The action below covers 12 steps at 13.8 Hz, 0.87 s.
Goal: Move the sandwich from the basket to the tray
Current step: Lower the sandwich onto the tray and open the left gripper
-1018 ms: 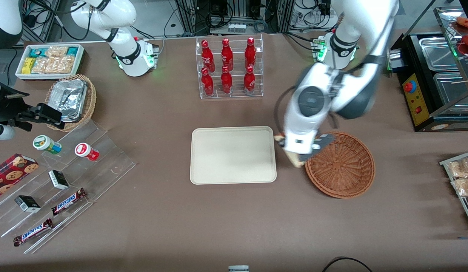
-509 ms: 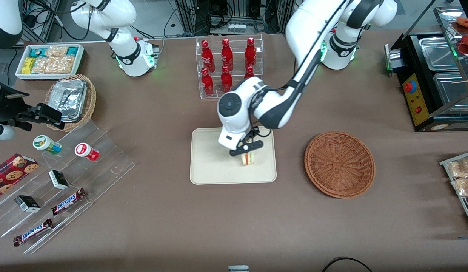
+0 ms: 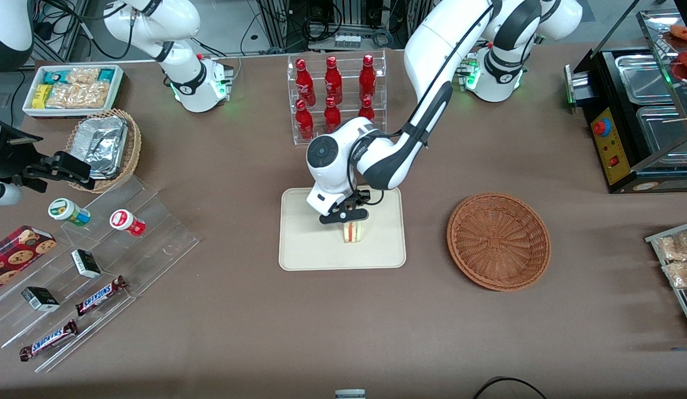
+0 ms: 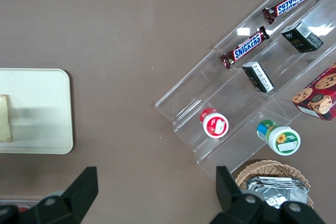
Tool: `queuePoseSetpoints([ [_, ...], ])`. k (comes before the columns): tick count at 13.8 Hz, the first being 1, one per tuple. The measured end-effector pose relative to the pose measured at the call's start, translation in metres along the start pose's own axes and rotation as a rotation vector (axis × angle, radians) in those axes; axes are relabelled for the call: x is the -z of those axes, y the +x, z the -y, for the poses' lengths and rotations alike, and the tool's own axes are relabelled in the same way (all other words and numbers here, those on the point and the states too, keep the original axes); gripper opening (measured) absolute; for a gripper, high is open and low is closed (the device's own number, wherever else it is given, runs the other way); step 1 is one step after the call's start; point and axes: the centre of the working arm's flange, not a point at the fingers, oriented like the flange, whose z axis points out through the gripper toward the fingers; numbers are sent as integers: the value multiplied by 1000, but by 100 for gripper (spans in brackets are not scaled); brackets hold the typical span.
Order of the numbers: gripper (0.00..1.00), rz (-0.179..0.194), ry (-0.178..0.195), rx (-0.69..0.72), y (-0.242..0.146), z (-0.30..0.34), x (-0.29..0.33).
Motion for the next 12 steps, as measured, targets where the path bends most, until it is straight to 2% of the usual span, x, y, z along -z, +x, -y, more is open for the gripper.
queuePoseSetpoints([
  [3, 18, -2, -1, -4, 1, 0, 1],
  [4, 24, -5, -3, -2, 2, 0, 2],
  [7, 54, -30, -26, 15, 13, 3, 28],
  [8, 63, -32, -21, 30, 18, 10, 50],
  [11, 95, -37, -15, 110, 39, 66, 151],
  [12, 100, -37, -16, 141, 44, 92, 185],
])
